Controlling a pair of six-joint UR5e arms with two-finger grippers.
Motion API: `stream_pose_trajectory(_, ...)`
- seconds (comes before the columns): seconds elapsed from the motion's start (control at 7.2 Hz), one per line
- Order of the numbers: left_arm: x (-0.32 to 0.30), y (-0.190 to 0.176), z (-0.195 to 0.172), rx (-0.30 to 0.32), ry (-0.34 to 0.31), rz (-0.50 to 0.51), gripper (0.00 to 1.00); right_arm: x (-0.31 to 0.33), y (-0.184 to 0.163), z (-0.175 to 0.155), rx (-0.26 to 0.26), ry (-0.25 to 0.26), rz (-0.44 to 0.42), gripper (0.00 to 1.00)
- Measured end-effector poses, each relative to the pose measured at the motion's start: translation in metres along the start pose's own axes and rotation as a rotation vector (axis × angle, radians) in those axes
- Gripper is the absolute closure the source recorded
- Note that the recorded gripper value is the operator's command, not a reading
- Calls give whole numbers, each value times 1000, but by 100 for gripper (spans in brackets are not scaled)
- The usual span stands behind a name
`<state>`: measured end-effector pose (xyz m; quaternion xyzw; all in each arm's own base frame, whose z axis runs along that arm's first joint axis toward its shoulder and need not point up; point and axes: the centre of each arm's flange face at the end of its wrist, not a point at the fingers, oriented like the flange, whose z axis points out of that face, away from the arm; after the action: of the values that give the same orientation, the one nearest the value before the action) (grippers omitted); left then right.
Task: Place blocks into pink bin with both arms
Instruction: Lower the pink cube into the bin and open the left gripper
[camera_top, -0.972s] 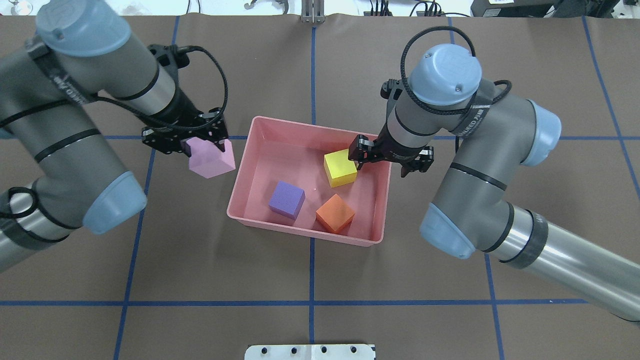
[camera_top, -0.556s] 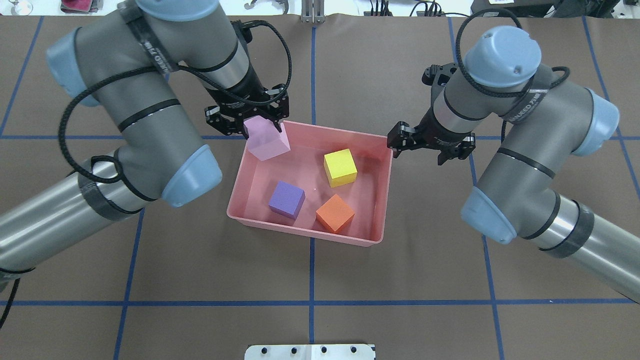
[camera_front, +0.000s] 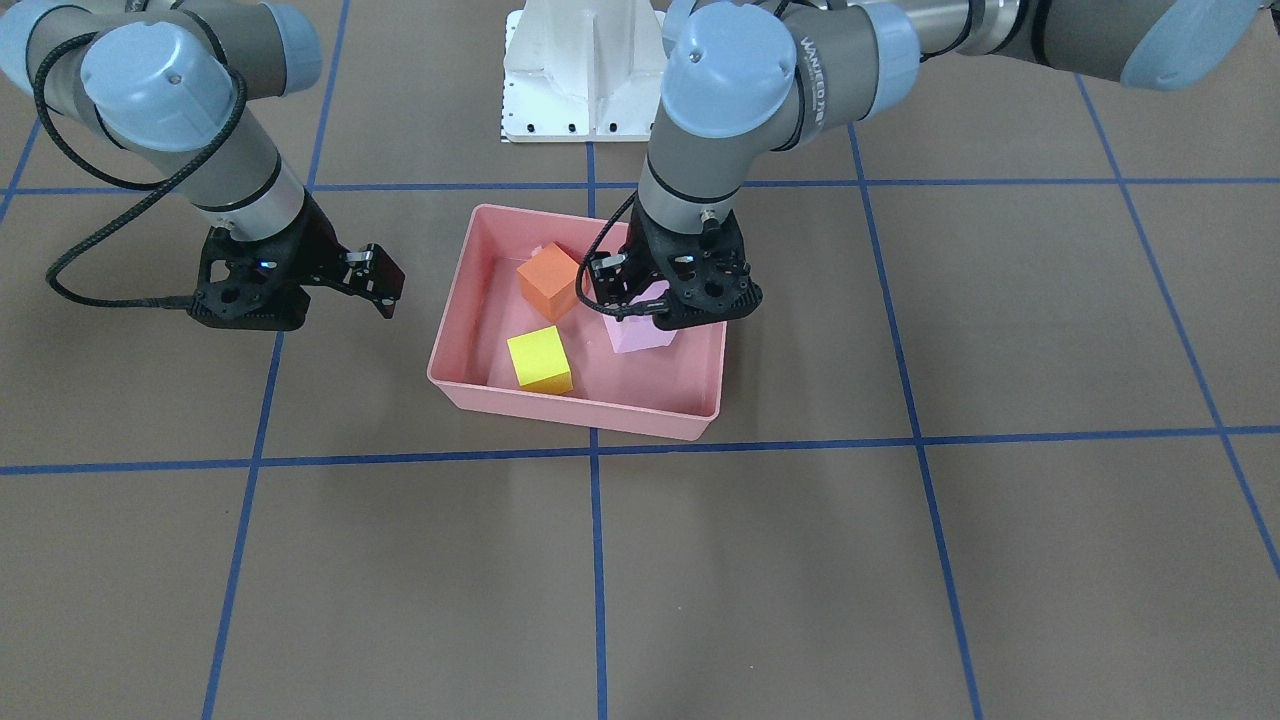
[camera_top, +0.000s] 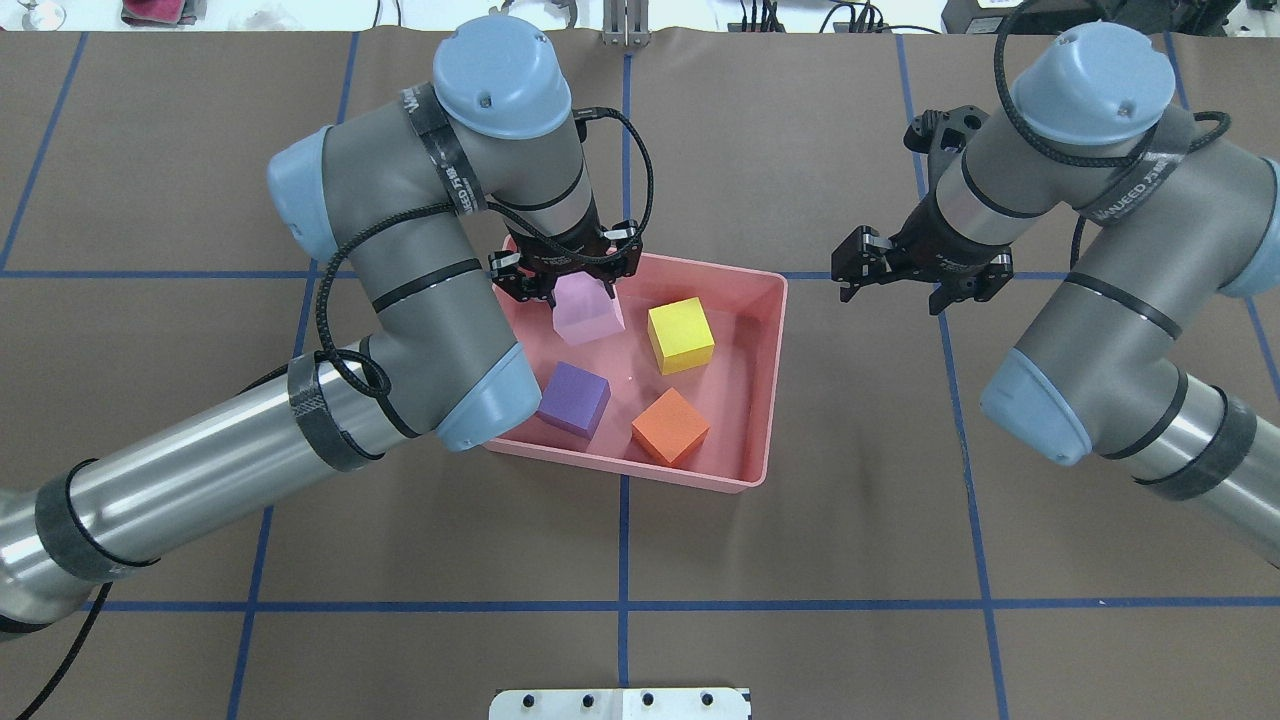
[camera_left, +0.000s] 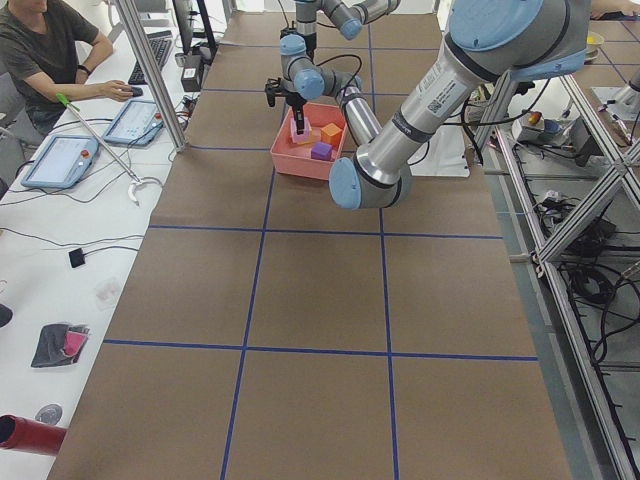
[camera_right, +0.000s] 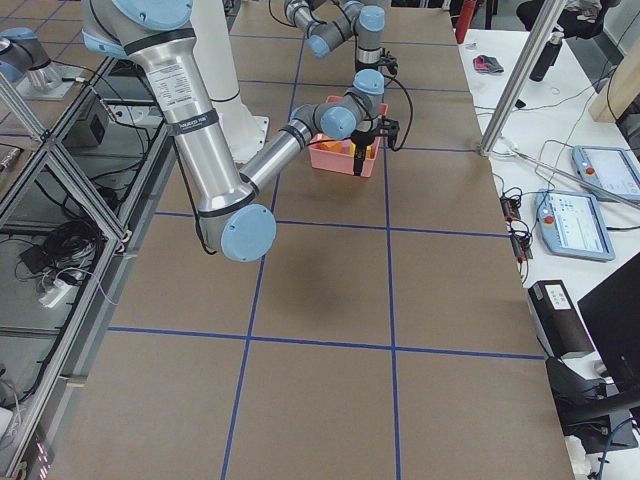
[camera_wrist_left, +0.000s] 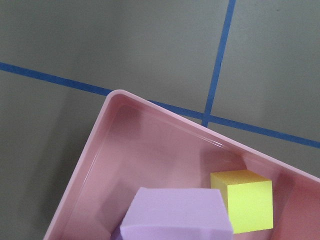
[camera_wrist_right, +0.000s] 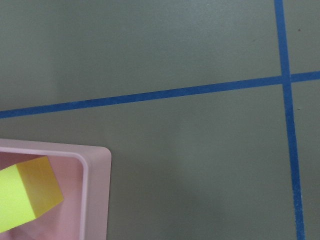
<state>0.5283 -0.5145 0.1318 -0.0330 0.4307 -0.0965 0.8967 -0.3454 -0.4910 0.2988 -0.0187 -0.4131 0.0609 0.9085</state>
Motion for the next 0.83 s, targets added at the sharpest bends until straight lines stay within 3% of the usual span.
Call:
stream_pose_trajectory(0.14, 0, -3, 12, 3, 0, 4, 86, 5, 1, -2, 1, 0, 2, 0)
stream_pose_trajectory(0.28, 0, -6, 21, 5, 2, 9, 76, 8, 2, -3, 2, 0, 2, 0)
stream_pose_trajectory(0.56, -2, -11, 31, 11, -6, 10, 20, 10, 3, -3, 2, -1, 2, 0)
stream_pose_trajectory(0.69, -2, -10, 34, 12, -9, 12, 2, 10, 3, -3, 2, -1, 2, 0)
stream_pose_trajectory(0.83, -2, -9, 37, 11, -10, 15, 1, 10, 3, -4, 3, -2, 1, 0)
